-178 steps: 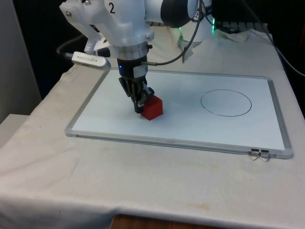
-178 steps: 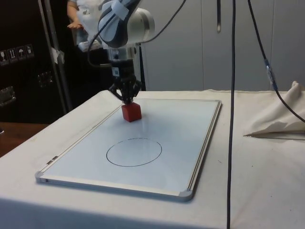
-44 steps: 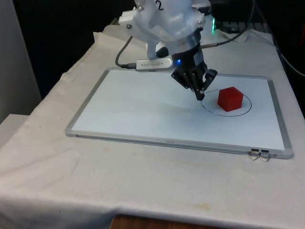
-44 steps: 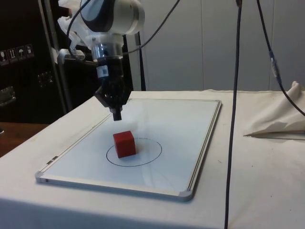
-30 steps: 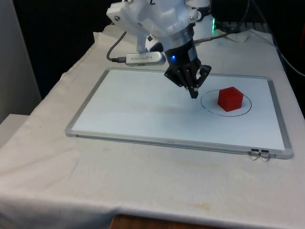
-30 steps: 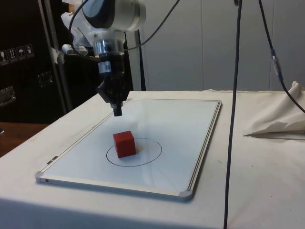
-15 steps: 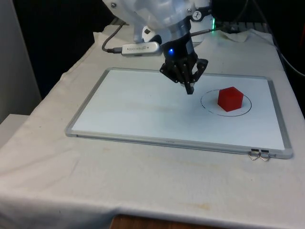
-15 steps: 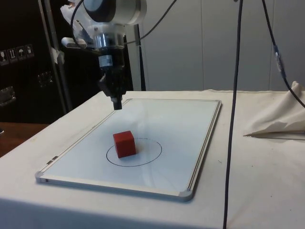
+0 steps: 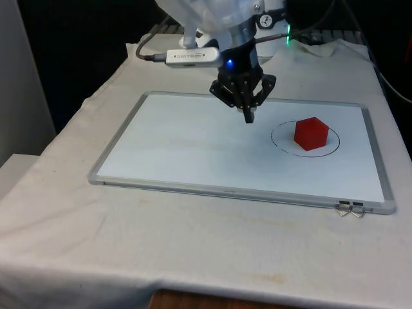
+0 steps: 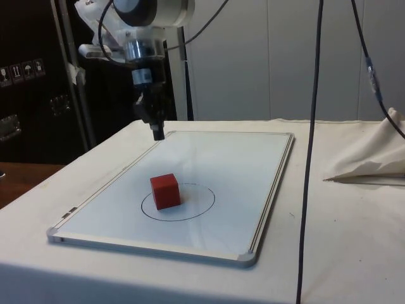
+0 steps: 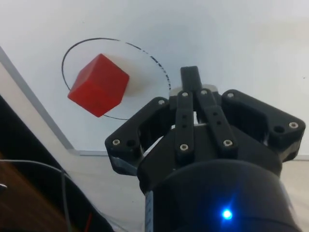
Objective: Push the cube into the marked area.
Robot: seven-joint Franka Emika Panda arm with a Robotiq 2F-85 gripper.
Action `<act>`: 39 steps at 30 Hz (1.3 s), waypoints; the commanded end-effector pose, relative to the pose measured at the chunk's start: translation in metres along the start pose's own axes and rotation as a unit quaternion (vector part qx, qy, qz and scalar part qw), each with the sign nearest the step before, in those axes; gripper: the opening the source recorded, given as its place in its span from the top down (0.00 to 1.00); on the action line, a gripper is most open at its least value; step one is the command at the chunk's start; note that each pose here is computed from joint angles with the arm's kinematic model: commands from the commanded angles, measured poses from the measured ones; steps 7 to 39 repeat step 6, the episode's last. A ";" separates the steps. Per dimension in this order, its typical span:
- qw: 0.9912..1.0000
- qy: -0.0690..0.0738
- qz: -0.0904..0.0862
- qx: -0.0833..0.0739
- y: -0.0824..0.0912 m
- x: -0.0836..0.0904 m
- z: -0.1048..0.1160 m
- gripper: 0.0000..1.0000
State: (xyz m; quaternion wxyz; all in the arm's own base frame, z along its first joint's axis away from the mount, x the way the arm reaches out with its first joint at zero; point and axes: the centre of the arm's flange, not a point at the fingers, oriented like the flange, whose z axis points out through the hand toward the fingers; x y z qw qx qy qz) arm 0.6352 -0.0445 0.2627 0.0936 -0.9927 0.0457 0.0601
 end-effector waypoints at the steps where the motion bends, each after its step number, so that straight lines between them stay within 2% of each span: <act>1: 1.000 0.000 -0.005 -0.008 -0.001 0.000 -0.001 1.00; 4: 1.000 0.001 -0.008 -0.018 -0.005 0.001 -0.003 1.00; 6: 1.000 0.000 -0.008 -0.014 -0.005 0.001 -0.002 1.00; 39: 1.000 0.000 -0.008 -0.014 -0.005 0.001 -0.002 1.00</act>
